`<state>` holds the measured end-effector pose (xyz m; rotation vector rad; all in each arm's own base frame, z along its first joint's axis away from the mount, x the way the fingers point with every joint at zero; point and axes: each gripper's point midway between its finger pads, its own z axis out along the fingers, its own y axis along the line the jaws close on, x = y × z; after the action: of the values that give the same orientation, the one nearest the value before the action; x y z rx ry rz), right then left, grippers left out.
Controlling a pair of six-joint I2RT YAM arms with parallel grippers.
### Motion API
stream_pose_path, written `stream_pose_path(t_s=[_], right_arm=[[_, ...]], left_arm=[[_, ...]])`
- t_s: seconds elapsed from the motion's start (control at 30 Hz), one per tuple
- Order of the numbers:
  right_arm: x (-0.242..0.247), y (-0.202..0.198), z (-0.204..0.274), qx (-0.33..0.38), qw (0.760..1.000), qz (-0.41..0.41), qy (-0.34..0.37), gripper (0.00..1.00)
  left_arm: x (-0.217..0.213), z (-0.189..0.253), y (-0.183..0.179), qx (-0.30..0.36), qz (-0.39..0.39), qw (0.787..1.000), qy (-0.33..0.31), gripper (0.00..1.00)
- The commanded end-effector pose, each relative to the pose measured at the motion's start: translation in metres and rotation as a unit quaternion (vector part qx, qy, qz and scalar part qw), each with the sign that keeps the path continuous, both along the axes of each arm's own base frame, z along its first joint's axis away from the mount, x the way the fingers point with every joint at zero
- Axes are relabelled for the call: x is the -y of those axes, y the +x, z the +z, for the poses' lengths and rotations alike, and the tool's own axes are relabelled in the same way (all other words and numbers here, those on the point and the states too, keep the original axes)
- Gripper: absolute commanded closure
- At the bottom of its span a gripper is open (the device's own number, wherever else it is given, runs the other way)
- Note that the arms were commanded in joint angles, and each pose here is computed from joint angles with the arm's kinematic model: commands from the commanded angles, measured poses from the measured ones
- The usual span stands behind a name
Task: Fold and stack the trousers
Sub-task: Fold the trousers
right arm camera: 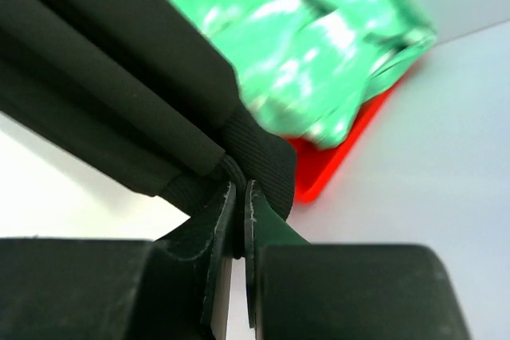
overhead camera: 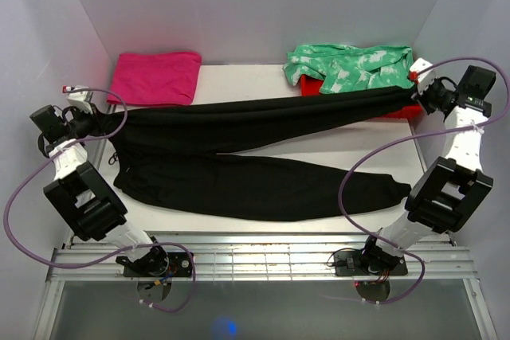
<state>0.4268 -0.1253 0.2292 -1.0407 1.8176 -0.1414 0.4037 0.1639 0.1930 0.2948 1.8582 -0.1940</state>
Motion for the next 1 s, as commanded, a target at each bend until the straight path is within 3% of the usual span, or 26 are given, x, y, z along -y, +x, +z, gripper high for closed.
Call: stream_pose_path(t_s=[0.0, 0.17, 0.3, 0.47, 0.6, 0.8, 0.83, 0.9, 0.97], right_arm=[[0.018, 0.047, 0.074, 0.115, 0.993, -0.031, 0.001, 0.92], [0.014, 0.072, 0.091, 0.144, 0.989, -0.019, 0.014, 0.92], [0.015, 0.091, 0.105, 0.163, 0.986, -0.025, 0.013, 0.92], [0.005, 0.090, 0.120, 0.187, 0.982, 0.000, 0.018, 0.92], [-0.020, 0.051, 0.120, 0.192, 0.980, 0.046, -0.005, 0.92], [-0.019, -0.034, 0.093, 0.222, 0.966, 0.071, -0.113, 0.92], [-0.023, -0.049, 0.055, 0.198, 0.972, 0.077, -0.101, 0.92], [-0.017, -0.075, 0.037, 0.208, 0.964, 0.078, -0.148, 0.92], [-0.025, -0.098, -0.018, 0.179, 0.970, 0.087, -0.140, 0.92]], left_arm=[[-0.029, 0.048, 0.024, 0.067, 0.052, 0.996, -0.012, 1.00], [-0.027, 0.042, 0.040, 0.074, 0.015, 0.996, -0.050, 1.00], [-0.038, 0.046, 0.054, 0.083, 0.030, 0.994, -0.067, 1.00], [-0.032, 0.053, 0.053, 0.094, -0.005, 0.994, -0.064, 1.00], [-0.012, 0.049, 0.030, 0.101, -0.060, 0.992, -0.051, 1.00], [-0.015, 0.014, -0.017, 0.090, -0.068, 0.992, -0.062, 1.00], [-0.015, 0.005, -0.024, 0.089, -0.071, 0.992, -0.055, 1.00], [-0.018, -0.020, -0.039, 0.073, -0.065, 0.994, -0.058, 1.00], [-0.014, -0.052, -0.050, 0.042, -0.075, 0.995, -0.054, 1.00]])
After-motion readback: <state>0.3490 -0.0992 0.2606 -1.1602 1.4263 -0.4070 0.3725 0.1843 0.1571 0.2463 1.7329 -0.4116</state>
